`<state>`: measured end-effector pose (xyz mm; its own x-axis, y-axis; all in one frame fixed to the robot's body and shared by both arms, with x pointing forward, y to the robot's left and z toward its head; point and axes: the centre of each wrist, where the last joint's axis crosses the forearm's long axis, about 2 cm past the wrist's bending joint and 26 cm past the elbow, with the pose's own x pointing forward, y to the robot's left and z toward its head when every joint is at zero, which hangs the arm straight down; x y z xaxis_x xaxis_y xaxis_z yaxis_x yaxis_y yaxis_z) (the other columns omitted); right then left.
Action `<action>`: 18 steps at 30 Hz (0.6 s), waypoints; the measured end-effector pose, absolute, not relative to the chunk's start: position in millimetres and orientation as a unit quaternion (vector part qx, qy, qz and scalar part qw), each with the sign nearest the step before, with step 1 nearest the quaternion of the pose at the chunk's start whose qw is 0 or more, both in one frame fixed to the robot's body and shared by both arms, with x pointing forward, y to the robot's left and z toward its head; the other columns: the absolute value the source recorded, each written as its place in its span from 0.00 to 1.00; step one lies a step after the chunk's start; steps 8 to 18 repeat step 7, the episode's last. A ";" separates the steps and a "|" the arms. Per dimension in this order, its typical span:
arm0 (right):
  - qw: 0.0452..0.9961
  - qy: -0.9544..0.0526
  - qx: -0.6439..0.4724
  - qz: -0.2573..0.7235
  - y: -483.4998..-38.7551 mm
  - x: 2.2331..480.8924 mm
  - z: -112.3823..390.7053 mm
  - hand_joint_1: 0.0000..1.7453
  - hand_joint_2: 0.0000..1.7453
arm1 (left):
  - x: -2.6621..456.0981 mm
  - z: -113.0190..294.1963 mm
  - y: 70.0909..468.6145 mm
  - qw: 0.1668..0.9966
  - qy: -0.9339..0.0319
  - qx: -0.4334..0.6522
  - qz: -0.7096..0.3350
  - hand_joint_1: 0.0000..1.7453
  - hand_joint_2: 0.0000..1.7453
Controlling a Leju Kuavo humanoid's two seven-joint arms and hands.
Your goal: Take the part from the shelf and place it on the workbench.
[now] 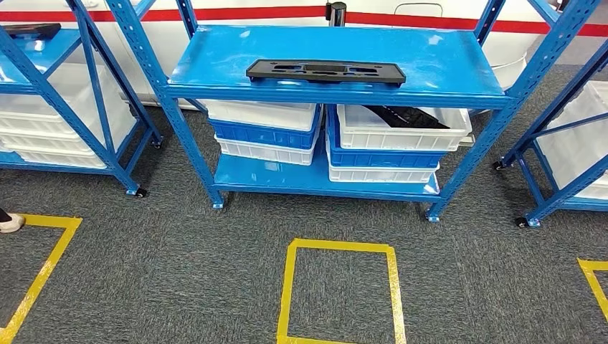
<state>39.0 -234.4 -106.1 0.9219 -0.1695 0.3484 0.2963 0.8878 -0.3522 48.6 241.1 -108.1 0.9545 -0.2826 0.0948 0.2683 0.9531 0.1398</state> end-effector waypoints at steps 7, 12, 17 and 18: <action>0.962 -0.141 -0.204 -0.113 -234.6 39.2 -106.1 0.00 1.00 | 48.0 -108.2 241.1 0.988 -0.048 0.055 -0.134 0.00 1.00; 0.962 -0.141 -0.204 -0.113 -234.6 39.2 -106.1 0.00 1.00 | 48.0 -108.2 241.1 0.988 -0.048 0.055 -0.134 0.00 1.00; 0.962 -0.141 -0.204 -0.113 -234.6 39.2 -106.1 0.00 1.00 | 48.0 -108.2 241.1 0.988 -0.048 0.055 -0.134 0.00 1.00; 0.962 -0.141 -0.204 -0.113 -234.6 39.2 -106.1 0.00 1.00 | 48.0 -108.2 241.1 0.988 -0.048 0.055 -0.134 0.00 1.00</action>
